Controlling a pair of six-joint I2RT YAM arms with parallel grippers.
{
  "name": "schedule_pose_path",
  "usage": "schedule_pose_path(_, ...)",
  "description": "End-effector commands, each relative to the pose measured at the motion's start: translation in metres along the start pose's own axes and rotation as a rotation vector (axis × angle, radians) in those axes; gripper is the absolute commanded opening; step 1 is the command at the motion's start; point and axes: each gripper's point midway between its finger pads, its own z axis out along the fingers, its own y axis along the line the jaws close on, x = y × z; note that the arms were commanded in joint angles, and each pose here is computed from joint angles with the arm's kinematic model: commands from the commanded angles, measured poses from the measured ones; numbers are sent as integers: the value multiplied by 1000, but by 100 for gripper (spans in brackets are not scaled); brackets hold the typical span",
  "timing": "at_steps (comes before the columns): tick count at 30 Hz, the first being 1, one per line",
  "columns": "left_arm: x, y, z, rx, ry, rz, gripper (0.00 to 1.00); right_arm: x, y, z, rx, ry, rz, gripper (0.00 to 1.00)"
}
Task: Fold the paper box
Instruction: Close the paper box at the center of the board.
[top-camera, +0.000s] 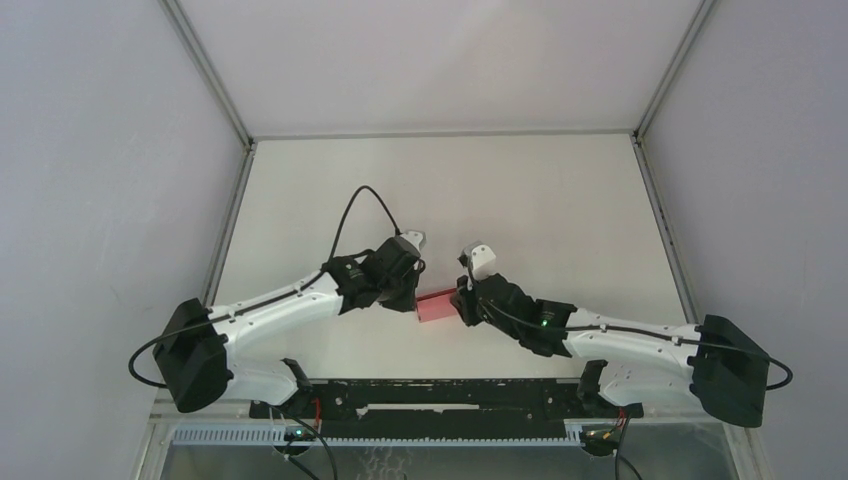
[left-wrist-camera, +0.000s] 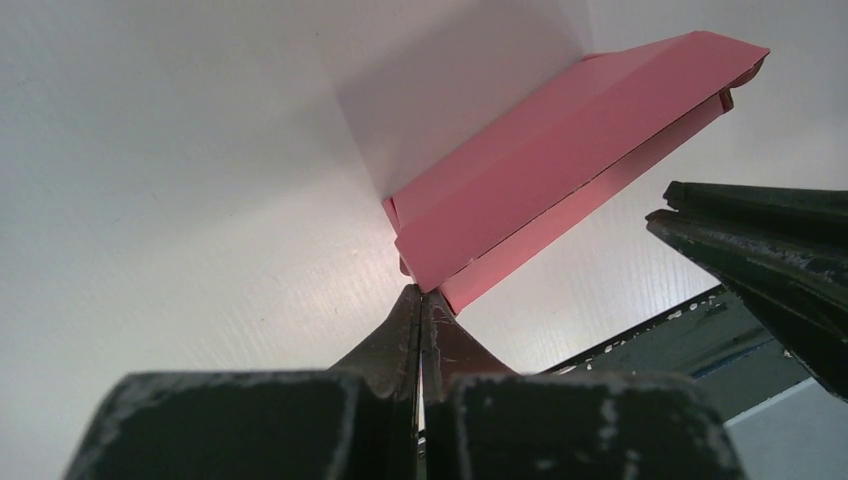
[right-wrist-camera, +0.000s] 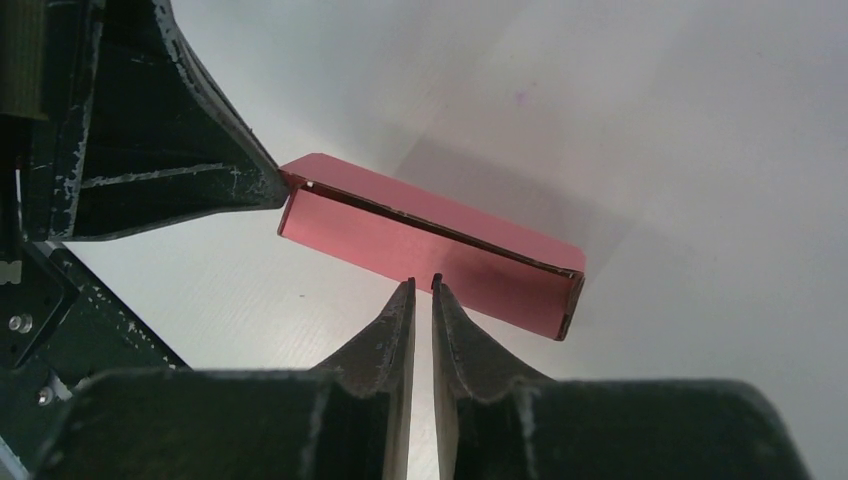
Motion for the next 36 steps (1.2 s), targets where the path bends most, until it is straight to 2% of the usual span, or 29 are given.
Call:
schedule_pose_path(1,-16,-10,-9,28,-17,10,0,-21,19,0,-47,-47,-3,18)
schedule_pose_path(27,-25,-25,-16,77,-6,7,0,-1,14,24,-26,30,36,17)
schedule_pose_path(36,-26,-24,-14,69,-6,4,0,-21,19,13,-53,-28,35,20)
